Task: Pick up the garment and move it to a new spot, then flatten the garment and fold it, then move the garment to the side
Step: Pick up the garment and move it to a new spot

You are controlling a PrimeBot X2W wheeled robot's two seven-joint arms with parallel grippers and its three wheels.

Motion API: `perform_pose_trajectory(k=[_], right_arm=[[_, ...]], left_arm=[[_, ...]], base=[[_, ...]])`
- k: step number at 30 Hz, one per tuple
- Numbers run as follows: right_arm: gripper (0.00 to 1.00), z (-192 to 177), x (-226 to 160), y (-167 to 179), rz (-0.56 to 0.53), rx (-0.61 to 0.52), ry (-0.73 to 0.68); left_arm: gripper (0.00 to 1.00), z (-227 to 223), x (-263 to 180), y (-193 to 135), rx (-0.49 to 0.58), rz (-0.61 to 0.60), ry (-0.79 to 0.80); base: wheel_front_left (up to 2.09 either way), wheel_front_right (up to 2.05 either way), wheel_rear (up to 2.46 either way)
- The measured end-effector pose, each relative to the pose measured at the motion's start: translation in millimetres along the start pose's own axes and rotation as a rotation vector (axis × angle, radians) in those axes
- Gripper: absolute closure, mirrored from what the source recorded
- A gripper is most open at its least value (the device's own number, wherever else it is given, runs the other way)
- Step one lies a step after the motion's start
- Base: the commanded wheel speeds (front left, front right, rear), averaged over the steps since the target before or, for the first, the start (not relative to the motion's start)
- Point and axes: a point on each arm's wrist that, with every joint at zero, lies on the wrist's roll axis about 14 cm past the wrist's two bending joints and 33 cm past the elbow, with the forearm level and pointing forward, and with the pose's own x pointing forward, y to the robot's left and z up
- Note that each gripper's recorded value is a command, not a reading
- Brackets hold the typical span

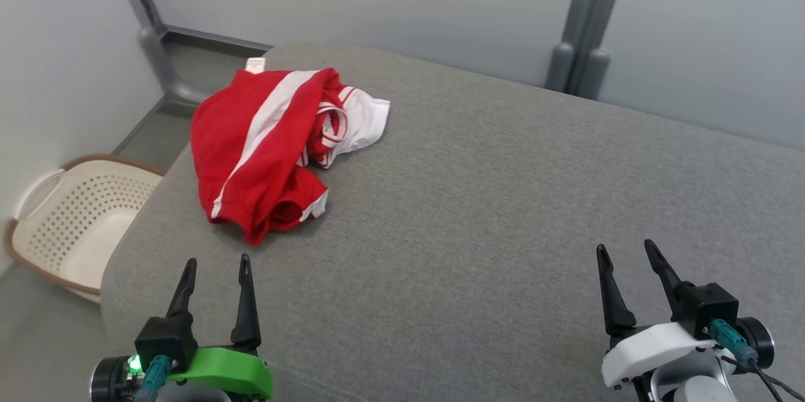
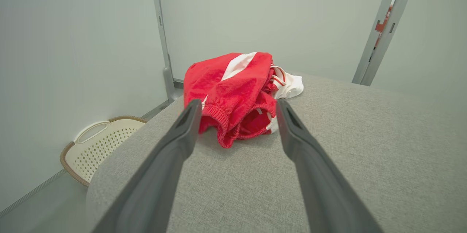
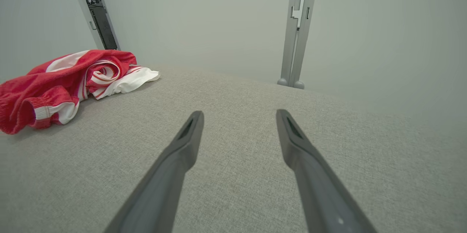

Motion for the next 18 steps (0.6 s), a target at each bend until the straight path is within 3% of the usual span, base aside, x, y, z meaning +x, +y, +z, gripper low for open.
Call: perform_pose_trajectory(k=[9, 18], right_arm=[[0.0, -1.2, 32.1, 61.5, 0.19, 0.012, -0.001], [0.0, -15.6, 46.4, 77.0, 0.243, 0.03, 0.029]], left_arm=[[0.0, 10.0, -30.7, 63.1, -0.003, 0.215, -0.029], [0.0, 8.2, -38.0, 78.9, 0.005, 0.288, -0.011]], base=[[0.0, 0.0, 0.0], [0.0, 0.0, 0.0]])
